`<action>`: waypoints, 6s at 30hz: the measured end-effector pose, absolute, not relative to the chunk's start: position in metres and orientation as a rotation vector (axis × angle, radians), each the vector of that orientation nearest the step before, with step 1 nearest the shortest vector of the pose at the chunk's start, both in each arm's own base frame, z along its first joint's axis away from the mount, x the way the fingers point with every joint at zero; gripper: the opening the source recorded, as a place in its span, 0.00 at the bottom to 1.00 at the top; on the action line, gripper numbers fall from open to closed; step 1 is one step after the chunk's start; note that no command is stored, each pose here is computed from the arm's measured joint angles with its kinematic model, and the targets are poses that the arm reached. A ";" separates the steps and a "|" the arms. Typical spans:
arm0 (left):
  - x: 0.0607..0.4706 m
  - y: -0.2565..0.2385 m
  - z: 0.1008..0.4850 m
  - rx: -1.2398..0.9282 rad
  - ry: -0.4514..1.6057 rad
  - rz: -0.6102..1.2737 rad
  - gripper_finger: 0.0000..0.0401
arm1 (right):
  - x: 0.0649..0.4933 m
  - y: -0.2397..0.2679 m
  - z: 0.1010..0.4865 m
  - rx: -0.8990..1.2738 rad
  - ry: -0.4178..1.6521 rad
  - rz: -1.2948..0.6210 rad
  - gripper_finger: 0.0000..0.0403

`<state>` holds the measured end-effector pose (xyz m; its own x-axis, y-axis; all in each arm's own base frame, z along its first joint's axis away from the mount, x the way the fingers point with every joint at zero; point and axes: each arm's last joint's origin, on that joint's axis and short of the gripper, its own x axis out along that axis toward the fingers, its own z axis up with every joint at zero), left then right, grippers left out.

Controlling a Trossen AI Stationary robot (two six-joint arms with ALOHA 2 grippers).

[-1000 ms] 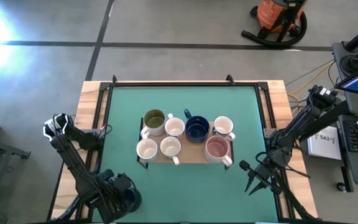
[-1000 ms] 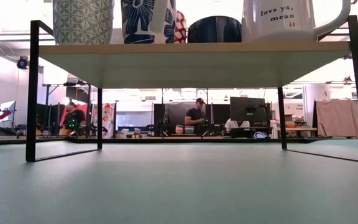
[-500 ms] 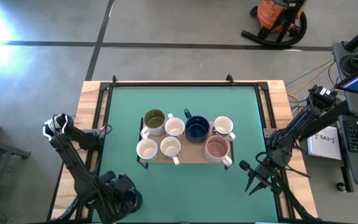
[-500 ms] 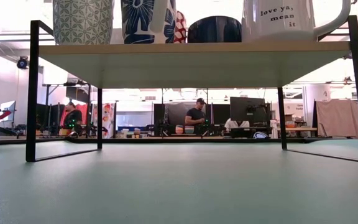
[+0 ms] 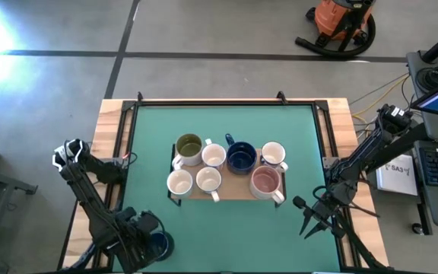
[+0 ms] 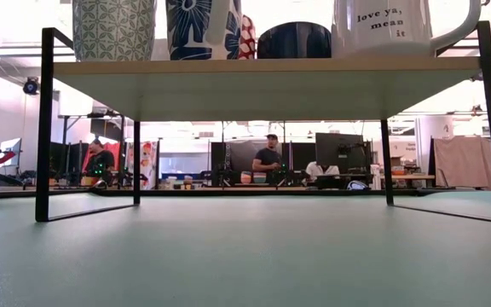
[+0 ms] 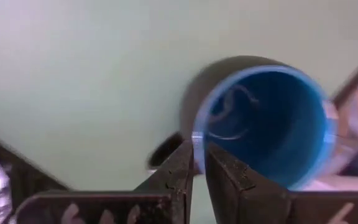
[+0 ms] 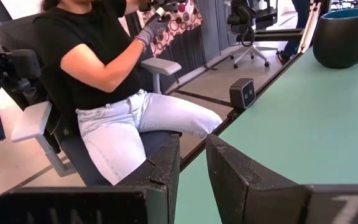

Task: Place coffee mugs
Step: Put the blue mug on the shelf

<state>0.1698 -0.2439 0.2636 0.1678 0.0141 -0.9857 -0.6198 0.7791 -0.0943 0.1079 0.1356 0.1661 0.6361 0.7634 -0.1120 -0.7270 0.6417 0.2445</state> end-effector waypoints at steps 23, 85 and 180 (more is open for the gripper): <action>0.171 -0.244 0.251 -0.570 1.314 0.483 0.07 | 0.108 0.136 0.166 0.183 0.214 0.857 0.17; 0.201 -0.214 0.245 -1.217 1.253 1.130 0.08 | 0.108 0.136 0.166 0.183 0.214 0.856 0.17; 0.374 -0.255 0.277 -0.075 1.360 0.034 0.02 | 0.108 0.136 0.166 0.181 0.217 0.856 0.17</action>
<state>0.3738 -0.2554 0.2775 0.2090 -0.0192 -0.9777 -0.0681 0.9971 -0.0341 0.1079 0.1356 0.1657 0.6355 0.7632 -0.1165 -0.7265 0.6422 0.2443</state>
